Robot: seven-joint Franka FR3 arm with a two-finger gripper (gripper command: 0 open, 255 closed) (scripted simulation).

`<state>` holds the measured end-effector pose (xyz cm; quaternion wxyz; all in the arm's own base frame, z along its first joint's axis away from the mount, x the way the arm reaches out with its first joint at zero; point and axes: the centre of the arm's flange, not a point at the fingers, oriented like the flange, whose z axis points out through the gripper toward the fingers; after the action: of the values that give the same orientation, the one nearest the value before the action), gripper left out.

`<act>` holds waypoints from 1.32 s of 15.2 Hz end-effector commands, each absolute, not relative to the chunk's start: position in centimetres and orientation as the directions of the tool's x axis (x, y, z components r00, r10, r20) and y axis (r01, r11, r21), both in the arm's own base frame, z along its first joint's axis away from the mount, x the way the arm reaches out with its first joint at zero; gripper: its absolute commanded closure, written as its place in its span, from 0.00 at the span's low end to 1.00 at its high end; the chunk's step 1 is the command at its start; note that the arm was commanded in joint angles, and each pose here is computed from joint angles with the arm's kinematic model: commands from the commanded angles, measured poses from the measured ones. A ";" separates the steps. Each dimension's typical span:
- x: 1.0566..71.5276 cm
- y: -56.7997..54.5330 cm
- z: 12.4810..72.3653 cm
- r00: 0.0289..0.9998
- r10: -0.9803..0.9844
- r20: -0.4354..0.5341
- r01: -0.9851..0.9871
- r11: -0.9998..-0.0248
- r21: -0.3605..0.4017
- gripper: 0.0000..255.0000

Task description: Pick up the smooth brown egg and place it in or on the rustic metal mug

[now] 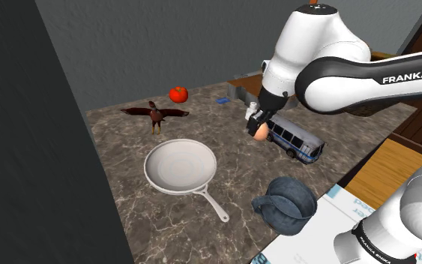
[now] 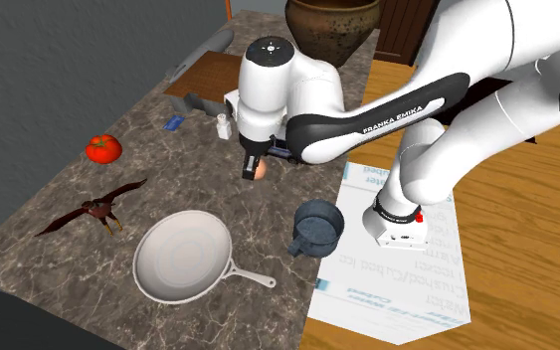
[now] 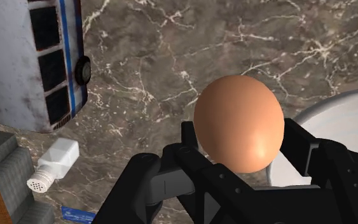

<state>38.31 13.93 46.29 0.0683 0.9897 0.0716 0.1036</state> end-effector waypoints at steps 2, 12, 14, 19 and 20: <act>38.3 14.0 48.0 0.968 0.156 0.195 0.128 -0.980 0.150 1.00; 32.4 16.8 50.8 0.968 0.156 0.195 0.128 -0.980 0.150 1.00; 30.0 17.9 51.0 0.968 0.156 0.195 0.128 -0.980 0.150 1.00; 24.0 20.7 51.3 0.968 0.156 0.195 0.128 -0.980 0.150 1.00; 22.8 21.3 51.4 0.968 0.156 0.195 0.128 -0.980 0.150 1.00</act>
<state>24.43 20.52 51.25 0.0682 0.9896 0.0720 0.1038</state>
